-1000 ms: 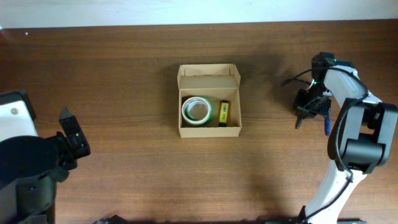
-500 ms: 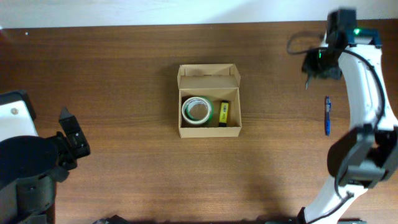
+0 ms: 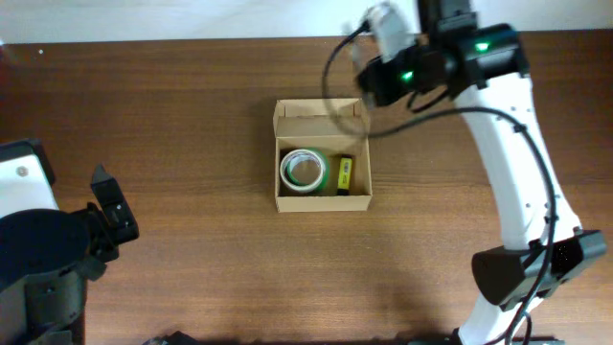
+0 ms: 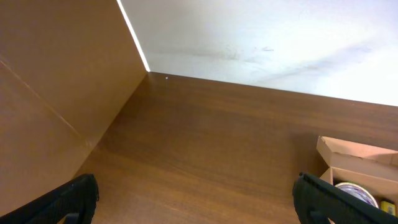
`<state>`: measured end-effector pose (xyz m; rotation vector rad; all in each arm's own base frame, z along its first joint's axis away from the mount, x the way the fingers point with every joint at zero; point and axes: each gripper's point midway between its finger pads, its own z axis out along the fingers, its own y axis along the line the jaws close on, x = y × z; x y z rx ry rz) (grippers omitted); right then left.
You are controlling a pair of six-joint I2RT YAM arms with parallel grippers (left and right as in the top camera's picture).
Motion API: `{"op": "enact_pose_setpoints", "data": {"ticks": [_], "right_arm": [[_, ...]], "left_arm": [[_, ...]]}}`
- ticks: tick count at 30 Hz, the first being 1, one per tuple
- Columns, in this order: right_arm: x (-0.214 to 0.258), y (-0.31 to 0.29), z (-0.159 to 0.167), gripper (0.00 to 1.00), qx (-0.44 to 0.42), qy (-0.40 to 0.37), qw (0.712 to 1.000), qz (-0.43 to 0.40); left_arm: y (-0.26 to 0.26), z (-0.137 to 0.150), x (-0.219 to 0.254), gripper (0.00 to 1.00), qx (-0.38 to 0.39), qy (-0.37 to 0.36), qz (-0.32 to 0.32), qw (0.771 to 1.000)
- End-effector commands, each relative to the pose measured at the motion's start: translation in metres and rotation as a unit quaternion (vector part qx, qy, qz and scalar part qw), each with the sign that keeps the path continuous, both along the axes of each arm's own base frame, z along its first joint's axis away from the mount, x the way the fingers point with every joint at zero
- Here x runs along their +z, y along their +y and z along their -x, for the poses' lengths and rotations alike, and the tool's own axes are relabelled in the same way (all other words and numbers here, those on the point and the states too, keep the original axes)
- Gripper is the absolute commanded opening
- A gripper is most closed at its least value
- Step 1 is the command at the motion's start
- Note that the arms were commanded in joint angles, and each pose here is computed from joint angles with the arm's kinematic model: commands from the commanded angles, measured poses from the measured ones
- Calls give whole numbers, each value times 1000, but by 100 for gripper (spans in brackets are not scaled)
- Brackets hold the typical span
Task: Pack container
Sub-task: 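Lift the grey marker and carry it over the box, then lower the grey marker into the box beside the tape rolls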
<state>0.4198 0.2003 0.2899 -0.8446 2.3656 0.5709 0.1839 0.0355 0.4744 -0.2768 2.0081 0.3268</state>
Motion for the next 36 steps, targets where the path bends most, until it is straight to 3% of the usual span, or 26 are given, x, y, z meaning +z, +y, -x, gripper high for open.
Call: {"op": "enact_pose_setpoints", "data": {"ticks": [1,8,15,24,36], "right_arm": [[4,42,33,4,149,-22,988,-27],[-20,64,100,4,316,22,948,-17],[-78,53,134,4,388,110,915,-1],[-150,45,147,4,392,171,904,2],[-162,46,144,4,392,160,906,2]], "left_arm": [[5,1,1,99,8,1,-13,1000],[5,1,1,99,8,1,-13,1000],[4,1,1,99,8,1,-13,1000],[4,1,1,99,8,1,-13,1000],[3,1,0,99,5,2,-11,1000]]}}
